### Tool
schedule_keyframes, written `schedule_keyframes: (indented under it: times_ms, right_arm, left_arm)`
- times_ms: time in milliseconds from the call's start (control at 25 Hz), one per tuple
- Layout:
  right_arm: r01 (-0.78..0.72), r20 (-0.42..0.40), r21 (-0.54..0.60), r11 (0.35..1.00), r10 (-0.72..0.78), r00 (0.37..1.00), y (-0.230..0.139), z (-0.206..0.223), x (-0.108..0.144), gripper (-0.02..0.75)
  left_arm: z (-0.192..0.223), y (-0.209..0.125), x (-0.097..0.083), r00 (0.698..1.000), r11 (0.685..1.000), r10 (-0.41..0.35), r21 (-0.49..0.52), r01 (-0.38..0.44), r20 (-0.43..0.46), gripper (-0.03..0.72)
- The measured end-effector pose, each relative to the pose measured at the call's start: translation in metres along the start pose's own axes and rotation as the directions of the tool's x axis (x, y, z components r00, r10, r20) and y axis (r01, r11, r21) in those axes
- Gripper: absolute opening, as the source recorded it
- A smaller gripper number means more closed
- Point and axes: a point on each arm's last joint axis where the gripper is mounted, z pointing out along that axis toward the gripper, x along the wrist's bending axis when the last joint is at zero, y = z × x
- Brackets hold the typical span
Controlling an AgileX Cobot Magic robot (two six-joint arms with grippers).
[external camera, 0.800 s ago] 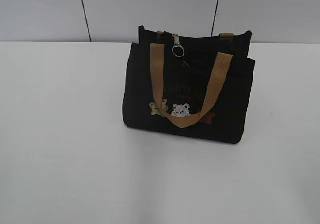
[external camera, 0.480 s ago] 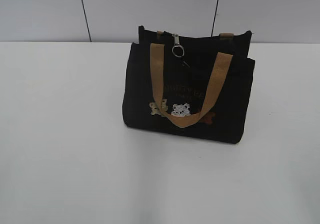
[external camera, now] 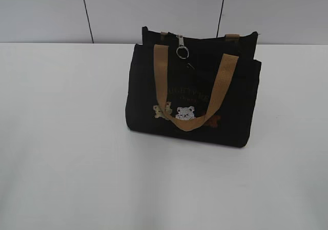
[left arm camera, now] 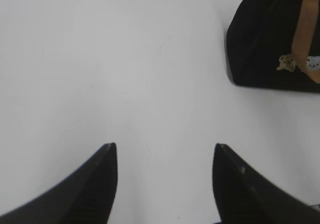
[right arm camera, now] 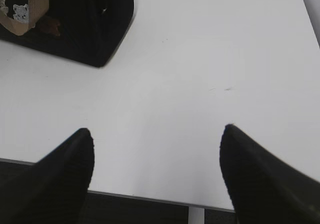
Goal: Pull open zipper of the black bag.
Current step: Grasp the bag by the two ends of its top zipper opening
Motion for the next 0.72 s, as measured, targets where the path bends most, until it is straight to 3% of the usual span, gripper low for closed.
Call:
schedule_keyframes:
  times_ms: [240, 720]
  right_arm:
    - [0.0, 0.0, 0.0, 1.0, 0.0, 1.0, 0.0, 0.0, 0.0, 0.593]
    - [0.0, -0.001, 0.0, 1.0, 0.0, 1.0, 0.0, 0.0, 0.0, 0.592]
  left_arm:
    - [0.052, 0.031, 0.011, 0.998, 0.997, -0.06, 0.047, 0.06, 0.001, 0.449]
    - [0.164, 0.042, 0.02, 0.995, 0.988, -0.015, 0.151, -0.001, 0.1, 0.448]
